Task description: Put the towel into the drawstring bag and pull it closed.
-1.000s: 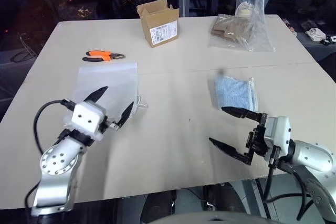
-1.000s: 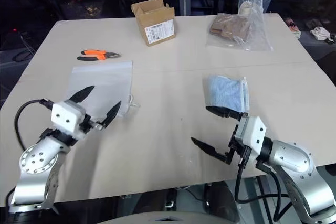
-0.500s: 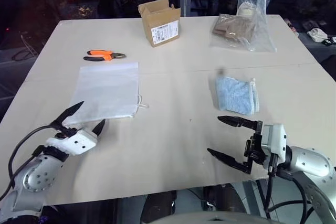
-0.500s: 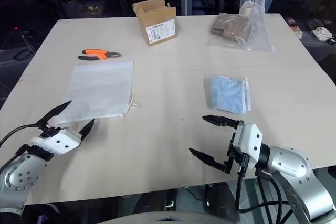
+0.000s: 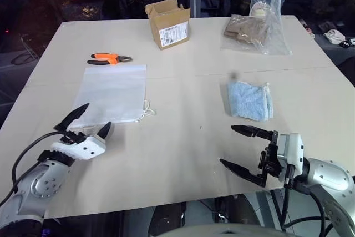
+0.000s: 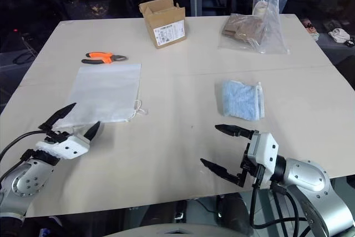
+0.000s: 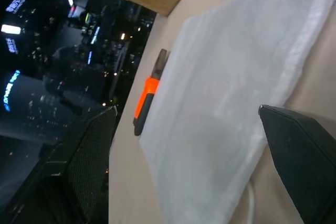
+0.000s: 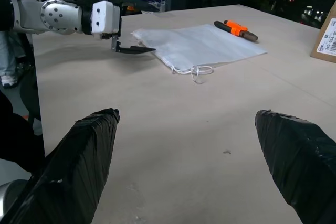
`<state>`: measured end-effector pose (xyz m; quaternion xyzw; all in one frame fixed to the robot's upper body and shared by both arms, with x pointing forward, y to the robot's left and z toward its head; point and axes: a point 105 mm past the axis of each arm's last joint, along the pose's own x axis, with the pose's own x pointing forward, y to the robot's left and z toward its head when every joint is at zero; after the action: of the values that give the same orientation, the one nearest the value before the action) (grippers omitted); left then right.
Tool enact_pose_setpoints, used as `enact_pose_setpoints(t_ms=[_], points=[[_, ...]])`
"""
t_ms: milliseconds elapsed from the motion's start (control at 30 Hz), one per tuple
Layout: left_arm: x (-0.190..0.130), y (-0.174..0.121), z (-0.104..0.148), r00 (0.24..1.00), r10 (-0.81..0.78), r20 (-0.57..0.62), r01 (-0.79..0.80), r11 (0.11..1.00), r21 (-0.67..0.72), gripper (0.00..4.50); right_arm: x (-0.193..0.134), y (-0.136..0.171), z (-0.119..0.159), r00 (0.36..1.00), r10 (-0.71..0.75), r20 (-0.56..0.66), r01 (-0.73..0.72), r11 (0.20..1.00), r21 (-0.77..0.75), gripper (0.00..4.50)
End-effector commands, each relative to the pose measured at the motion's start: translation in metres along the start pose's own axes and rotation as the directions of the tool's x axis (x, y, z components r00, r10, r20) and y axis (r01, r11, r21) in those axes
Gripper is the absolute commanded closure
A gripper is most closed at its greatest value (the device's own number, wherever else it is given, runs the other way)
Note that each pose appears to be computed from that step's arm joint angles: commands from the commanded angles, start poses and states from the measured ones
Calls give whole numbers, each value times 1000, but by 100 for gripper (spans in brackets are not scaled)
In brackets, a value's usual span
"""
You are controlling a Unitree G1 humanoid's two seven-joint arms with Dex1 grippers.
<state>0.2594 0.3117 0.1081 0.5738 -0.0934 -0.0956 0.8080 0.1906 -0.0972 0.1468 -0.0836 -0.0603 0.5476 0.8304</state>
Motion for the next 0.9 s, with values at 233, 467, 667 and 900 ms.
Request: enact_pose_setpoints(t_ms=[233,467,667,900], points=[[-4,1,-1,999,-34,-3,34,999,26,0,0,4,9,999,-5,33,6,999,-33,5],[9,8,-2,1000,14,-15,-13,999,51,0,-2,3,6,999,-24,25,25,999,-36,5],[14,13,-1,998,60,-12,-59,996,65,0,-1,2,6,999,-44,25,45,998,-47,5],[18,22,0,998,70,4,-70,996,48,54,0,-2,3,998,-61,28,62,996,-59,0]])
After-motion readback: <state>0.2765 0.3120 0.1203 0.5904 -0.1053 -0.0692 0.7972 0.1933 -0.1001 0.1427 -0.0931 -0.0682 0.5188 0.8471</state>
